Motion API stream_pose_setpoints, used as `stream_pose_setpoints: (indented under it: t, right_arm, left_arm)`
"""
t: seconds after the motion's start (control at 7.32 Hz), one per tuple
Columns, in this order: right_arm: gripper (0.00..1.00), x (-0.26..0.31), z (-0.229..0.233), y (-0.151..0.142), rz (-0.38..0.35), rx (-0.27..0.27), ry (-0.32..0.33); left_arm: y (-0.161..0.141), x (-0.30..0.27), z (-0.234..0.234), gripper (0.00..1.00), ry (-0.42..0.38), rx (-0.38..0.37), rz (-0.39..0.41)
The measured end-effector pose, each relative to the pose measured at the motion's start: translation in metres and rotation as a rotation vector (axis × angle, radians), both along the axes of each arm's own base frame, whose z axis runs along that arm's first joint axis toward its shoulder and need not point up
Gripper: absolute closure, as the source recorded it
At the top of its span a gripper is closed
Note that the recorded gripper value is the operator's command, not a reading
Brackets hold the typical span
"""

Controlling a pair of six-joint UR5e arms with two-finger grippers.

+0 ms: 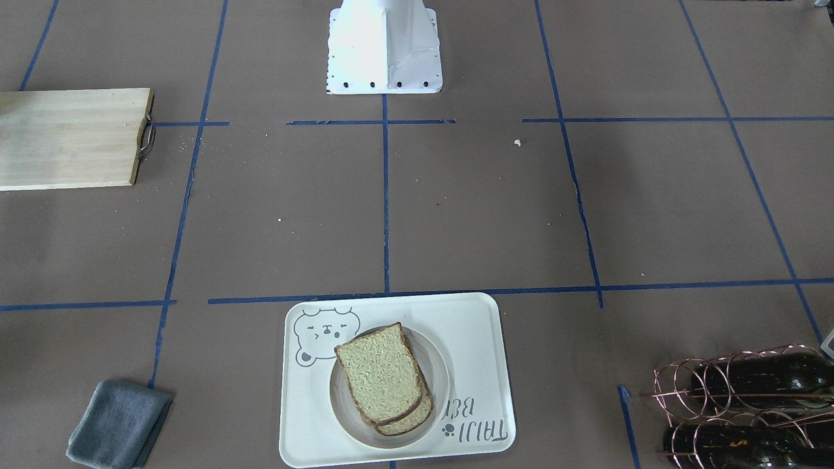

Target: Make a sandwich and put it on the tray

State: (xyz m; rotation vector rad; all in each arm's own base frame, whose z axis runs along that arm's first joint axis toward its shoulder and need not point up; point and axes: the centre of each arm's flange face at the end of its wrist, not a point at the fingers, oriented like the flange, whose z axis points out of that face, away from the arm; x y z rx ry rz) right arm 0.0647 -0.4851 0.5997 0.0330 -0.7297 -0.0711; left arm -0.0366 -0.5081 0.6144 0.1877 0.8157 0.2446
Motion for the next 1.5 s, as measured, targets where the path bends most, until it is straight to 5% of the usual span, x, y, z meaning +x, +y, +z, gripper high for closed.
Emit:
stream_pose_setpoints:
  t: [0.41, 1.09, 1.5]
  right_arm:
    - [0.0, 0.002, 0.034, 0.033, 0.0, -0.071, 0.0]
    - [0.0, 0.003, -0.001, 0.033, 0.003, 0.001, 0.002]
    - [0.0, 0.003, 0.0, 0.034, 0.003, -0.005, -0.004]
  left_arm:
    - [0.071, -0.02, 0.053, 0.0, 0.071, -0.101, -0.039]
    - [0.076, -0.024, 0.028, 0.0, 0.075, -0.049, -0.047]
    - [0.077, -0.024, 0.029, 0.0, 0.075, -0.054, -0.048]
